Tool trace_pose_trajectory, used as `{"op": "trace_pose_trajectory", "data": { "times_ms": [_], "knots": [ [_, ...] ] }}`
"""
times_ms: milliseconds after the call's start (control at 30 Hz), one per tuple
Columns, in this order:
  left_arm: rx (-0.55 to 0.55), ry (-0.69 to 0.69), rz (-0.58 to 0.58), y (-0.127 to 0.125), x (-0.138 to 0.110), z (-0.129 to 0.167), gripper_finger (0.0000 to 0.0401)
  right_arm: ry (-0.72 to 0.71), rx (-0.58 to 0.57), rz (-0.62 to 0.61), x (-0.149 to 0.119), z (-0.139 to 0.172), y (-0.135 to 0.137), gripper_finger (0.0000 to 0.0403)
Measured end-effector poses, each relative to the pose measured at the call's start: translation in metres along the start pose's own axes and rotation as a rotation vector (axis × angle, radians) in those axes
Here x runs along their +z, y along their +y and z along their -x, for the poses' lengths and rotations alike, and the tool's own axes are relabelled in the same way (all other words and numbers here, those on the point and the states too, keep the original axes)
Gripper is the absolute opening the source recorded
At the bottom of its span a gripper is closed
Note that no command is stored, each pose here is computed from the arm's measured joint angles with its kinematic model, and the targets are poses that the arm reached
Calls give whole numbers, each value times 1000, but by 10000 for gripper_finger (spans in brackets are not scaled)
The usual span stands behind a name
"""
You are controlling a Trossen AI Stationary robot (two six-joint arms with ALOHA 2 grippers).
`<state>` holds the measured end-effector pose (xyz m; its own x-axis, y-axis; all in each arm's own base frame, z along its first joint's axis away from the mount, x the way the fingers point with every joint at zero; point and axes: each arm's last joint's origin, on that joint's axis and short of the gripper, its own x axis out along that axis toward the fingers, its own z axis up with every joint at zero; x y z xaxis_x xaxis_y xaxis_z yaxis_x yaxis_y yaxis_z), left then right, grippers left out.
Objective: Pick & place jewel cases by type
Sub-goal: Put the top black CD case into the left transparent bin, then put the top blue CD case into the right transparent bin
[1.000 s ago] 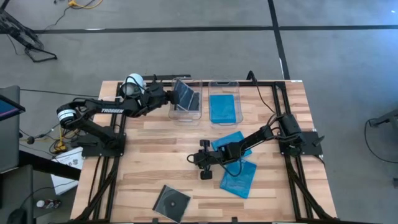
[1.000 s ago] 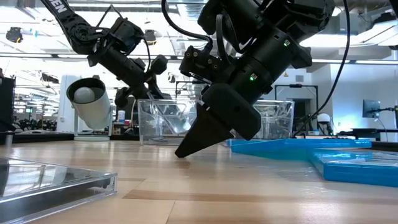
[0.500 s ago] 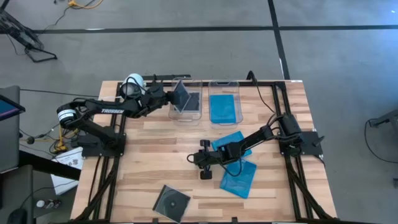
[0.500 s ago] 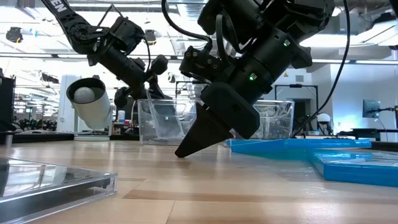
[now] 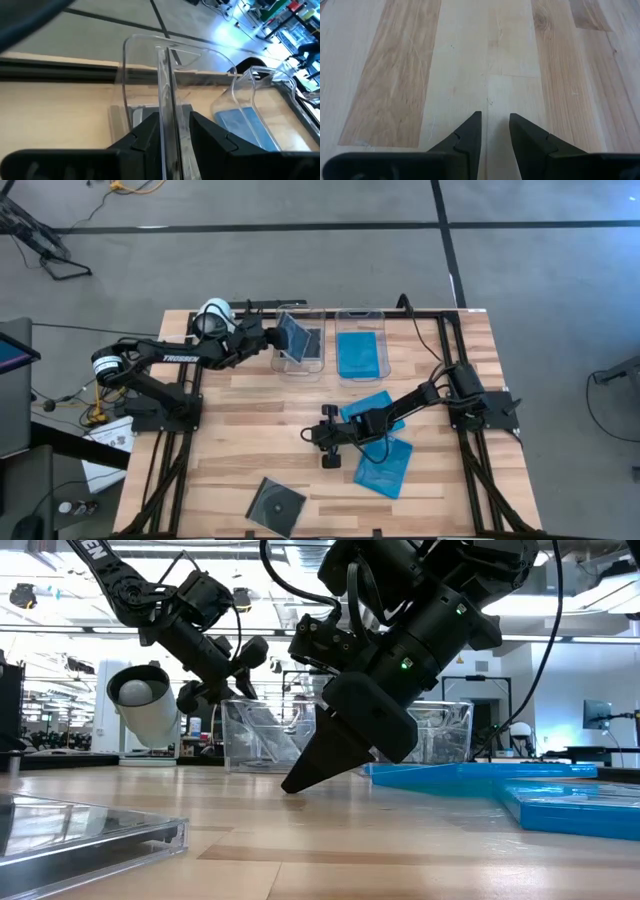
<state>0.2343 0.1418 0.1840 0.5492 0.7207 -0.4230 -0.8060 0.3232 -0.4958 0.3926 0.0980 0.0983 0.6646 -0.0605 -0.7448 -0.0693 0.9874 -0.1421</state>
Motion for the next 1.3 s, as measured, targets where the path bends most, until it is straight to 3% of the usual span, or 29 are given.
{"op": "trace_pose_trajectory", "data": {
  "times_ms": [300,767,1033,1300],
  "knots": [
    [13,48,-113,3,-3,0,99,0,0,0,0,0,0,95],
    [32,110,-158,7,-8,0,99,0,0,0,0,0,0,95],
    [-70,65,-308,-2,5,12,99,1,10,0,0,0,0,95],
    [-310,-5,-451,-25,23,64,99,-64,23,128,11,15,9,95]
  ]
}}
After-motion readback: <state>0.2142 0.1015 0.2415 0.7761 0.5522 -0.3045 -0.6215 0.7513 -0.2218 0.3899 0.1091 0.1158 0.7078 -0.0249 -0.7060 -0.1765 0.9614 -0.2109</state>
